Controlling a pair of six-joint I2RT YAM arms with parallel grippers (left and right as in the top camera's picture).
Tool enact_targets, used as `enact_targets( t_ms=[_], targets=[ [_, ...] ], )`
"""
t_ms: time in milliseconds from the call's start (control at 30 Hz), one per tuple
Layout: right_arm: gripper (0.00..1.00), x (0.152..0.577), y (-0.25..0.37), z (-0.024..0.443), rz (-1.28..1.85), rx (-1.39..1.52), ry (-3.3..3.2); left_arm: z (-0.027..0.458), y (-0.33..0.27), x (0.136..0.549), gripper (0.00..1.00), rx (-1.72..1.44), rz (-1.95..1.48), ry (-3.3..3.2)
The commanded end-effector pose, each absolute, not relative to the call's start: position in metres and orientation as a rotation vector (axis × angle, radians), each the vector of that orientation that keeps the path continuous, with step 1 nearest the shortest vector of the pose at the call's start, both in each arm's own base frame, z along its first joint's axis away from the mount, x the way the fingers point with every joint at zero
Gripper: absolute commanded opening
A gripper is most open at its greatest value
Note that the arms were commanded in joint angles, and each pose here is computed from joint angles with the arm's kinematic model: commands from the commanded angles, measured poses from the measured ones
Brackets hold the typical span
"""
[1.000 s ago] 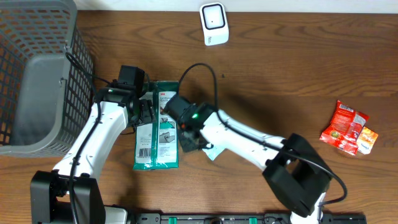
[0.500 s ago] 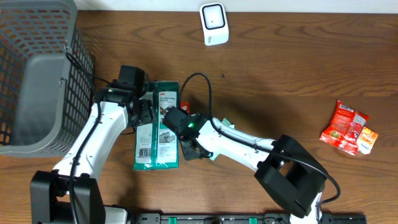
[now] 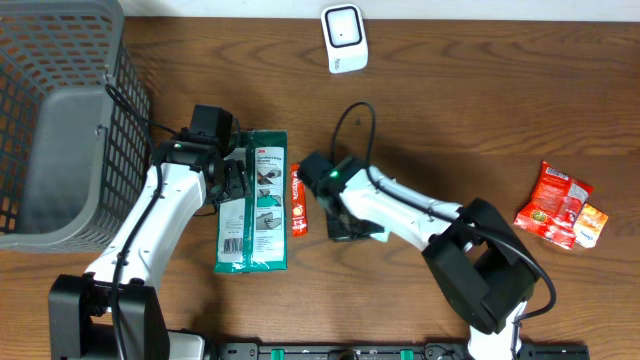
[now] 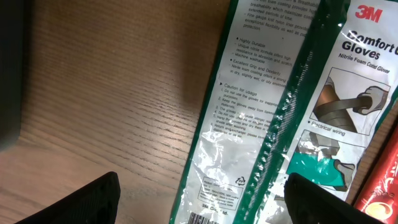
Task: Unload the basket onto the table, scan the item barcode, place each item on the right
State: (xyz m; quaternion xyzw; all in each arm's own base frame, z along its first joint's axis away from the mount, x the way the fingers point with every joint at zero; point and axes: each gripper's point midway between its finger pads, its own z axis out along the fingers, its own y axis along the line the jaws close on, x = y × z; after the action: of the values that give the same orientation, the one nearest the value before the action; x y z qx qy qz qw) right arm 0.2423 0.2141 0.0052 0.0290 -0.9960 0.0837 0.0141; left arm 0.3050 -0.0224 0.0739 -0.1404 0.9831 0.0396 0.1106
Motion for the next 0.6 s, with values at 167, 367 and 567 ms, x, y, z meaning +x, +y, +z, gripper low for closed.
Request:
enact_targets(
  t_ms=[167, 367, 567],
  targets=[
    [0.01, 0.246, 0.172, 0.006, 0.372, 0.108, -3.010, 0.081, -0.020, 0.310, 0.85, -0.414, 0.116, 2.865],
    [0.01, 0.250, 0.155, 0.009, 0.316, 0.058, -2.960, 0.081, -0.020, 0.310, 0.85, -0.414, 0.116, 2.865],
    [0.01, 0.247, 0.164, 0.018, 0.057, 0.198, -2.869, 0.081, -0.020, 0.310, 0.85, -0.414, 0.116, 2.865]
  ],
)
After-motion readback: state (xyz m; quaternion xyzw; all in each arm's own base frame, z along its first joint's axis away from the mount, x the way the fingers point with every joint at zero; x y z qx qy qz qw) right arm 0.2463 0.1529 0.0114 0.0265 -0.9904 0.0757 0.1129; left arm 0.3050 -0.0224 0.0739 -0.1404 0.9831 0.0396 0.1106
